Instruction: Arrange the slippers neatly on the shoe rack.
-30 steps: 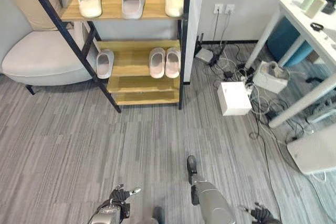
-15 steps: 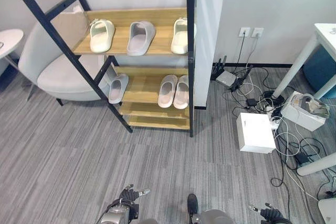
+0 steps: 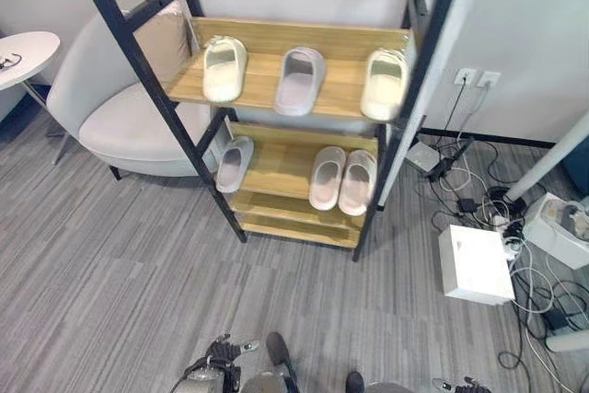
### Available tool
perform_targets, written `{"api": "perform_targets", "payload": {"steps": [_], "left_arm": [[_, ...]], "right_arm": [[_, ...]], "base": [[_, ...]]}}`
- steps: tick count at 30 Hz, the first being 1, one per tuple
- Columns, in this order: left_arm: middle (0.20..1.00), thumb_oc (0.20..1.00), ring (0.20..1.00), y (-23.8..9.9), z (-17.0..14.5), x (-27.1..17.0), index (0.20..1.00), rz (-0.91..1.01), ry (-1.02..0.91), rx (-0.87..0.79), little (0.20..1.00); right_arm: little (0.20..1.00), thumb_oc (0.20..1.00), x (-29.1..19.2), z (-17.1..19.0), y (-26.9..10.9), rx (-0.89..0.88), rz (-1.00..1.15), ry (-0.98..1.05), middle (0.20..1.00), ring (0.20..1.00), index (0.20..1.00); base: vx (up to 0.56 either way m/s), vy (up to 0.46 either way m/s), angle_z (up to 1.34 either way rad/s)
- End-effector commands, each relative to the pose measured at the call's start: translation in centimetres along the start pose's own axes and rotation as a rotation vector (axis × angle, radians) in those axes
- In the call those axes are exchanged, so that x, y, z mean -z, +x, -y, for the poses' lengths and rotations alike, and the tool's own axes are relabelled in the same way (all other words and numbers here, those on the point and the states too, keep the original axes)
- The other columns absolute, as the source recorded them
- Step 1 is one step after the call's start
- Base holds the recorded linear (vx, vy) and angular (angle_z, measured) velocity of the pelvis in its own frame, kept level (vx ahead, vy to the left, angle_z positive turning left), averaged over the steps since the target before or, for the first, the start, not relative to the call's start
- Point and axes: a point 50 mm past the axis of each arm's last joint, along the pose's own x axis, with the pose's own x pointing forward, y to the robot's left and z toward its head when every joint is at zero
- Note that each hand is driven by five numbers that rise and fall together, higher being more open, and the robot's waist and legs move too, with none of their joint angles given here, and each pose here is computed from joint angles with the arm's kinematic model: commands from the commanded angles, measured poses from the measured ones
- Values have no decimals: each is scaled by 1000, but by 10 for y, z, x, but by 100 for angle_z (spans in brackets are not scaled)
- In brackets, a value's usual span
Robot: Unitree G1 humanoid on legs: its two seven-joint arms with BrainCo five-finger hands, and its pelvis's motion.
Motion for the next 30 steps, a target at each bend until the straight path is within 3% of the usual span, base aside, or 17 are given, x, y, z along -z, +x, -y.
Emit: {"api": "perform_targets", "payload": {"steps": [1, 19, 30], "left_arm": [[1000, 1000, 1000, 2, -17, -18, 1000, 70, 65, -42, 1000], [1000, 1000, 1000, 3, -6, -32, 1000, 108, 138, 2, 1000], [1000, 1000, 1000, 1, -5, -32, 1000, 118, 60, -2, 1000]], "right_arm": [[1000, 1000, -26, -5, 3, -11, 75, -3, 1000, 1000, 1000], [1000, 1000, -16, -4, 1, -1, 61, 42, 1000, 1000, 1000], [1000, 1000, -26, 3, 2, 12, 79, 2, 1000, 1000, 1000]], "base": [[234, 274, 3], [169, 19, 10], [129, -65, -23]]}}
